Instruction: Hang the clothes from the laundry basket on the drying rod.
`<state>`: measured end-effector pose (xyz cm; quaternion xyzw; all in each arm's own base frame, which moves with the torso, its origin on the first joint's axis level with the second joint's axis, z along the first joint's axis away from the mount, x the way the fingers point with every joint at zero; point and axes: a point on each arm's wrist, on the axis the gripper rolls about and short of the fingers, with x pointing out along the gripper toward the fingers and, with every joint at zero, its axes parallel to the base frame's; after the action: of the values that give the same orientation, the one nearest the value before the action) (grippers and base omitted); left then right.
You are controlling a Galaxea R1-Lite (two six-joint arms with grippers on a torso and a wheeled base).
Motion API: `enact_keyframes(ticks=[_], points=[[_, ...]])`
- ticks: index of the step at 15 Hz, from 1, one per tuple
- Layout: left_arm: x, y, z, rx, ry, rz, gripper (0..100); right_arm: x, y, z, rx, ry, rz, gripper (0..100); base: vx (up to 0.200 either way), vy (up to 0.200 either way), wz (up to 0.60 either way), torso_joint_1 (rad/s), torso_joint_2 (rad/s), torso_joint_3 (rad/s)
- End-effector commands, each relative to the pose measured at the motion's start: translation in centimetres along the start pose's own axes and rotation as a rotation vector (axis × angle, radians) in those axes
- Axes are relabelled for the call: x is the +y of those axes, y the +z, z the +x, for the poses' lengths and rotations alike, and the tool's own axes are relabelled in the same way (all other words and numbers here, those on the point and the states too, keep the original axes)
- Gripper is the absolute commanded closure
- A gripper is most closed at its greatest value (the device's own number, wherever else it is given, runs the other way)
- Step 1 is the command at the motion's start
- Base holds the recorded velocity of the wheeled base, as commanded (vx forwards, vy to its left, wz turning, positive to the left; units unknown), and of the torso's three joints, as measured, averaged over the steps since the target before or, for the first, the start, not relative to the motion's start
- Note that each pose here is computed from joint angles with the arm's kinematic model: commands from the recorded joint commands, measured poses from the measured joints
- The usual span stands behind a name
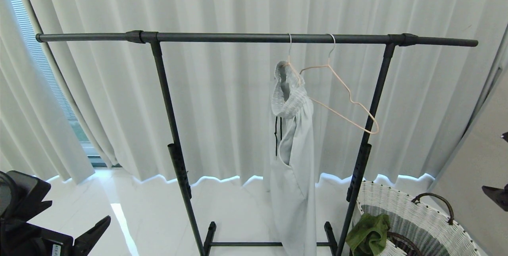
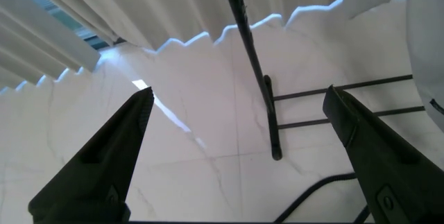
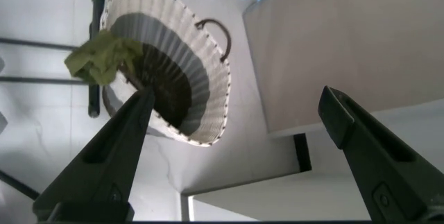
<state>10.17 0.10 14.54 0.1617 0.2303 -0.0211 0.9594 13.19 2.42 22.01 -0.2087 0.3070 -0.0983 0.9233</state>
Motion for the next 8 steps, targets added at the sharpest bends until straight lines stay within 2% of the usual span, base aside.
enact_keyframes(ticks=[1,4,8], points=[[0.1,0.7,0.0,-0.021,-0.008,0.004,0,0.2,-0.4,0.3,0.02,0.003,-0.012,0,0.0,0.0,0.0,-0.173,0.48,0.295],[0.0,1.9,0.0,-0.064,-0.038,0.022,0,0.6,-1.6,0.7,0.061,0.007,-0.032,0,0.0,0.0,0.0,-0.167,0.48,0.307],[-0.4,2.2,0.2,-0.071,-0.073,0.041,0,1.0,-3.1,0.9,0.096,0.012,-0.056,0,0.0,0.0,0.0,-0.138,0.47,0.321]])
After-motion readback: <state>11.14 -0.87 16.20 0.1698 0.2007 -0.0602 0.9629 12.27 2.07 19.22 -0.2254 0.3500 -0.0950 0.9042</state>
